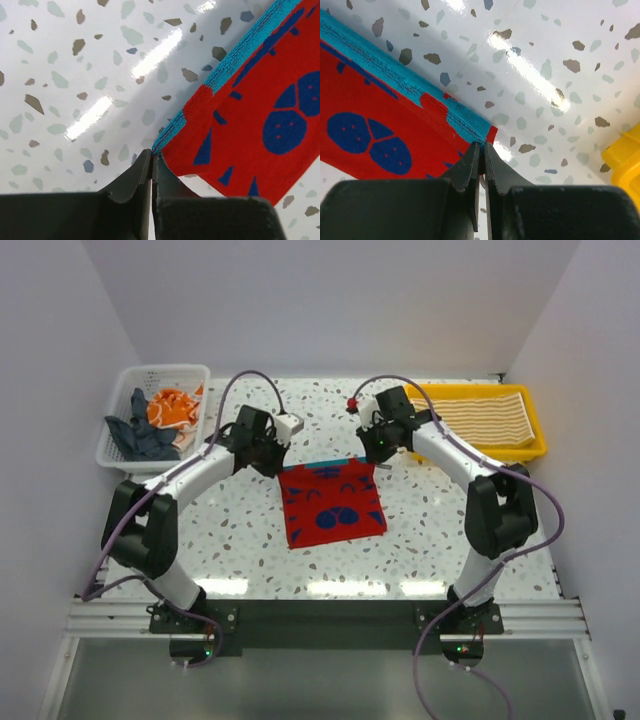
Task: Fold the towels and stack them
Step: Fold the towel
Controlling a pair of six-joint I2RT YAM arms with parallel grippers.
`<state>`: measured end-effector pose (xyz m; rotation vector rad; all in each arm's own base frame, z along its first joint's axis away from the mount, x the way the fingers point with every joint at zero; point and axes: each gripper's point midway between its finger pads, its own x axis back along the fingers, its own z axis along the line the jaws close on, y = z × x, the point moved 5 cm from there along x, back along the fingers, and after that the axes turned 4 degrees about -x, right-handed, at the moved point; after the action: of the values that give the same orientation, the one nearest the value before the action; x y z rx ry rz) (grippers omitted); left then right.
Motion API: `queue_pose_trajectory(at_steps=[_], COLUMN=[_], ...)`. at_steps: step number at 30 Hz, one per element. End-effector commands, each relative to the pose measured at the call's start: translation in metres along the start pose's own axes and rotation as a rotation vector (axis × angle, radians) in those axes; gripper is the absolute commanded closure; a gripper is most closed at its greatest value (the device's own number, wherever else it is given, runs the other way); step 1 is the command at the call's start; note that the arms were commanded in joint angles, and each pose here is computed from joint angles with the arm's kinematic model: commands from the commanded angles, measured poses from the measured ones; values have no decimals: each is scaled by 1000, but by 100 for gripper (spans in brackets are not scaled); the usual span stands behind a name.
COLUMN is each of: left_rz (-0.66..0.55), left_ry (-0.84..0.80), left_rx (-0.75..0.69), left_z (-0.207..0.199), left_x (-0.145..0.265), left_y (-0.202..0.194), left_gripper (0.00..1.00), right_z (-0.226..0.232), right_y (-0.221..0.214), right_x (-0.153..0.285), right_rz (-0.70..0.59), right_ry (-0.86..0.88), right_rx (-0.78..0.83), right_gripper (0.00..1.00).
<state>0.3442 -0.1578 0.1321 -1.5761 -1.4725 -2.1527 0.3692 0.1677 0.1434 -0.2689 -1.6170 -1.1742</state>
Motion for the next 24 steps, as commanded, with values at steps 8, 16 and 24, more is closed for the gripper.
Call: queue_pose_trajectory(at_steps=[8, 16, 24], left_rz=[-33, -42, -27], left_ry=[102, 66, -28], left_rx=[69, 92, 171], left_z=[-30, -55, -78], left_x=[30, 42, 47], left_y=[-20, -31, -52], left_gripper=[100, 100, 100], right_z=[-1, 21, 37], right_y=[-12, -39, -70], right_x=[42, 47, 40], right_rz=[-77, -54, -23], right_ry=[-118, -89, -37], right_rx=[-38, -55, -159], right_gripper=[100, 100, 100])
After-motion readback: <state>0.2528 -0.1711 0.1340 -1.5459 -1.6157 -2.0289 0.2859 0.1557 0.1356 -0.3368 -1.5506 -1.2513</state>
